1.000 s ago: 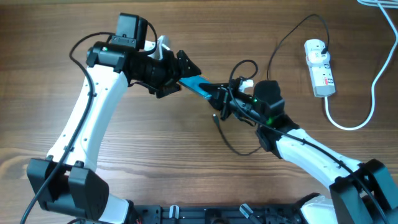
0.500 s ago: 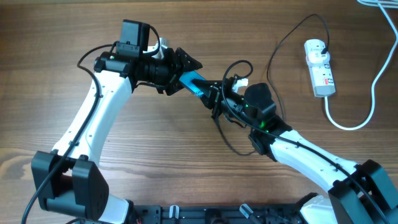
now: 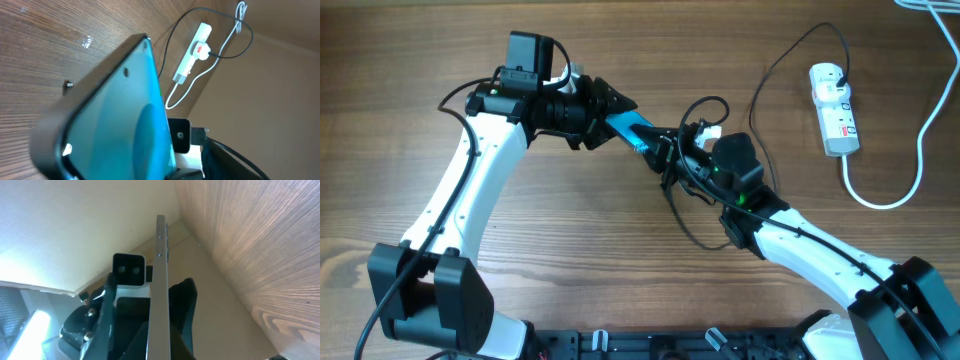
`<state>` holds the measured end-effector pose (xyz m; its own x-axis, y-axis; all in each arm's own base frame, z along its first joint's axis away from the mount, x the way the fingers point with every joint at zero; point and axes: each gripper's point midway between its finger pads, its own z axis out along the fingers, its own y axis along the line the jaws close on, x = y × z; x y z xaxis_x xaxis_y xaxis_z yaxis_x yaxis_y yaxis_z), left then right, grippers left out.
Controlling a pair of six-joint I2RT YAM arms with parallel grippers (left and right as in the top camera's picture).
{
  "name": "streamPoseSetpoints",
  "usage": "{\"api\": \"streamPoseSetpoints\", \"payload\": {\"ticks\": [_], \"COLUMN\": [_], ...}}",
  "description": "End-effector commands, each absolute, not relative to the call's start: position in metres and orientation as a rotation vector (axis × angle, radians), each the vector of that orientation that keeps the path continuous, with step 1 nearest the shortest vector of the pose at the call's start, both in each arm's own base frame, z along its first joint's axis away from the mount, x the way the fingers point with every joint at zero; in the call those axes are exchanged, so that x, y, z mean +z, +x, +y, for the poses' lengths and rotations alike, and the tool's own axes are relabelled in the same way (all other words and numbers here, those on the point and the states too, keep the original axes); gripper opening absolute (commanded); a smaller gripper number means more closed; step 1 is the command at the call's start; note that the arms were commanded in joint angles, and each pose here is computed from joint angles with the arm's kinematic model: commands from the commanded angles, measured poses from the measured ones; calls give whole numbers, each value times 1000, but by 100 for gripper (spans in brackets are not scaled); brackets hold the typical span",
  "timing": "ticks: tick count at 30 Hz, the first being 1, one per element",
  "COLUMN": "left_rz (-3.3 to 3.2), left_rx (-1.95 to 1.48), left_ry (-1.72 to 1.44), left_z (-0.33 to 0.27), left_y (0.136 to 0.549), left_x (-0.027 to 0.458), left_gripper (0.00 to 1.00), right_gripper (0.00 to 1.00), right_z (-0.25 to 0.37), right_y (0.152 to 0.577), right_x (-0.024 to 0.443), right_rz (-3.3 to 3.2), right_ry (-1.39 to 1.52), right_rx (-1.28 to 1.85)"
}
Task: Plug charger to phone and switch on socket
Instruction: 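Regrasp the phone's bottom end with the left gripper, release right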
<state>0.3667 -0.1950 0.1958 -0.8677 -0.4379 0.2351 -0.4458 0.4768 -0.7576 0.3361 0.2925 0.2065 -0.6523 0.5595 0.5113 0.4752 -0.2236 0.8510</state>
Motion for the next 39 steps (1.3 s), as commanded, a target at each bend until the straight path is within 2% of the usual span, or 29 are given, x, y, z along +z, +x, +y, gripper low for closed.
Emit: {"api": "streamPoseSetpoints", "payload": {"ticks": [1,6,16,19,27,29,31,34,39], "left_rz": [-2667,-2657,-2591,-2578,-2567,-2567,-2579,-2596,-2688], "left_rx": [1404,1401,1387,1399,1411,1413,1420,1434,1446], "left_ry": [821,837,923,912,935,946,953,971,942], "left_z": [-195,-195,-195,-197,-190,-187,-180,-168,-137], "left_y": [365,365,364,363,366,368,371,377,384], "left_x": [200,200,201,202,203,203,203,203,200], "left_gripper": [44,30,17,4,4,4,4,4,4], "right_gripper": [4,4,4,4,5,12,23,32,38], "right_z": [298,298,298,298,297,297,297,296,284], "right_y": [339,338,338,337,336,336,336,334,327], "right_x": [224,225,217,215,205,204,204,193,149], "right_rz": [1883,1884,1911,1919,1949,1954,1957,1990,2131], "right_ry": [1234,1229,1261,1270,1307,1312,1309,1351,1418], "right_rx": [2088,2092,2062,2053,2018,2013,2010,1968,1719]}}
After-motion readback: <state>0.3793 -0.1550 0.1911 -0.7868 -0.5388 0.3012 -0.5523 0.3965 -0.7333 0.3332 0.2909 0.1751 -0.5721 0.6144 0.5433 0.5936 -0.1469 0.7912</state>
